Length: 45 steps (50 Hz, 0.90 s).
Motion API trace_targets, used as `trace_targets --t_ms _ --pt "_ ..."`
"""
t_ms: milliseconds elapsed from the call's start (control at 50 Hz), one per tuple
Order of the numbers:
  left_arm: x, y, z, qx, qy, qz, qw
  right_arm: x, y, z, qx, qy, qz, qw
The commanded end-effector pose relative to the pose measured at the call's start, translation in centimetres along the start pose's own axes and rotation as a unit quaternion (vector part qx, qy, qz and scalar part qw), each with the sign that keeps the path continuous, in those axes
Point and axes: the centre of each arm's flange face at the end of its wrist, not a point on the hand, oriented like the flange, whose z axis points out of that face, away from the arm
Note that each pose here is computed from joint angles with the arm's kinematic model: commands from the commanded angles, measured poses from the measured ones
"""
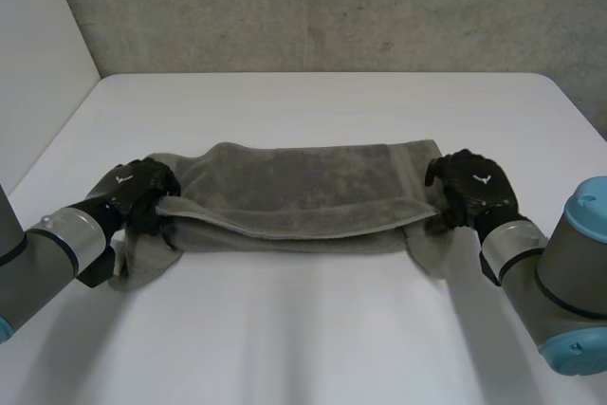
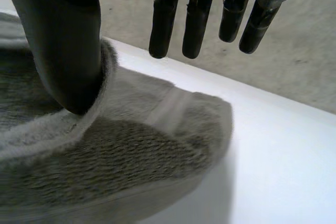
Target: Fold the towel.
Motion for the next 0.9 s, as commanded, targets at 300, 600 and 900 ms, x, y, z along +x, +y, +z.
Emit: trace_targets --t_ms 300,600,900 --pt "-0.2 0.2 -0.4 -0.005 -0.001 -0.004 1.0 0.2 -4.1 -1.0 -0.002 -0.077 0.033 0.996" --pt "0.7 0.7 -1.0 -0.011 0.007 0.003 1.0 1.6 -3.8 -2.5 -0.057 -0.076 -0.088 0.992" --pt "1.2 0.8 -1.1 -0.013 0.018 0.031 0.999 4.4 -3.4 -1.3 -0.059 -0.037 -0.096 0.993"
